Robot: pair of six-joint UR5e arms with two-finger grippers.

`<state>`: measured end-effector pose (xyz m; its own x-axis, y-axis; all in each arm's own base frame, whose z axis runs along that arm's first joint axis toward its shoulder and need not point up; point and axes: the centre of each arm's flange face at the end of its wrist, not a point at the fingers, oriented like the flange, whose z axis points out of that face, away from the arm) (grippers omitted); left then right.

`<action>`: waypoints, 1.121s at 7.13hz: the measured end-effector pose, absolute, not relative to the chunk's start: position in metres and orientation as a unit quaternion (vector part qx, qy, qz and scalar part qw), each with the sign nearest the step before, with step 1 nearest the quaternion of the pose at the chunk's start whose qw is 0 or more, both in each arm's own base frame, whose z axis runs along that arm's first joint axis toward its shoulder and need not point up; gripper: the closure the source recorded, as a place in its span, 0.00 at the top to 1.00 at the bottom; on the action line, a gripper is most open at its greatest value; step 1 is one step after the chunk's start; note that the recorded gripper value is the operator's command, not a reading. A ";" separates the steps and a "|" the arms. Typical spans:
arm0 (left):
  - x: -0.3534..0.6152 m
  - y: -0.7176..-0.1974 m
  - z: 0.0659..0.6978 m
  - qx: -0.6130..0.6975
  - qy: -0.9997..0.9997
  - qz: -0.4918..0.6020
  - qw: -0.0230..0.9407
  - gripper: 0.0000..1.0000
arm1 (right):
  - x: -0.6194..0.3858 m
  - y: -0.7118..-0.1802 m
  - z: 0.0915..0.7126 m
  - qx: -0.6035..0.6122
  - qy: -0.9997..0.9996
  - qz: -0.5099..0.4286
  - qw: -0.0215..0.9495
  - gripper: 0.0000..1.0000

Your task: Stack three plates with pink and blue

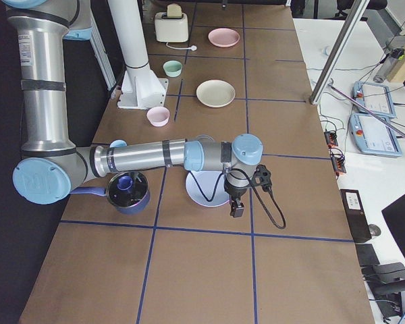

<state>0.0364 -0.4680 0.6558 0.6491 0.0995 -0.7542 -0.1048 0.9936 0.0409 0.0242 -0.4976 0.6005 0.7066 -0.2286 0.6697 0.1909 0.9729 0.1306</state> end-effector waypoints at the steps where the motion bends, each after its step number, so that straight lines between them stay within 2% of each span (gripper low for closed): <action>1: 0.064 -0.469 0.666 -0.004 0.422 0.032 0.906 1.00 | 0.021 -0.501 0.606 0.031 -0.366 -0.119 0.922 1.00; 3: 0.098 -0.474 0.684 -0.018 0.430 0.010 0.903 0.89 | 0.017 -0.502 0.610 0.033 -0.372 -0.123 0.919 1.00; 4: 0.108 -0.482 0.691 -0.025 0.429 0.007 0.903 0.76 | 0.016 -0.502 0.611 0.034 -0.377 -0.125 0.917 1.00; 8: 0.140 -0.497 0.700 -0.035 0.431 0.026 0.901 0.05 | 0.000 -0.503 0.606 0.041 -0.392 -0.142 0.908 1.00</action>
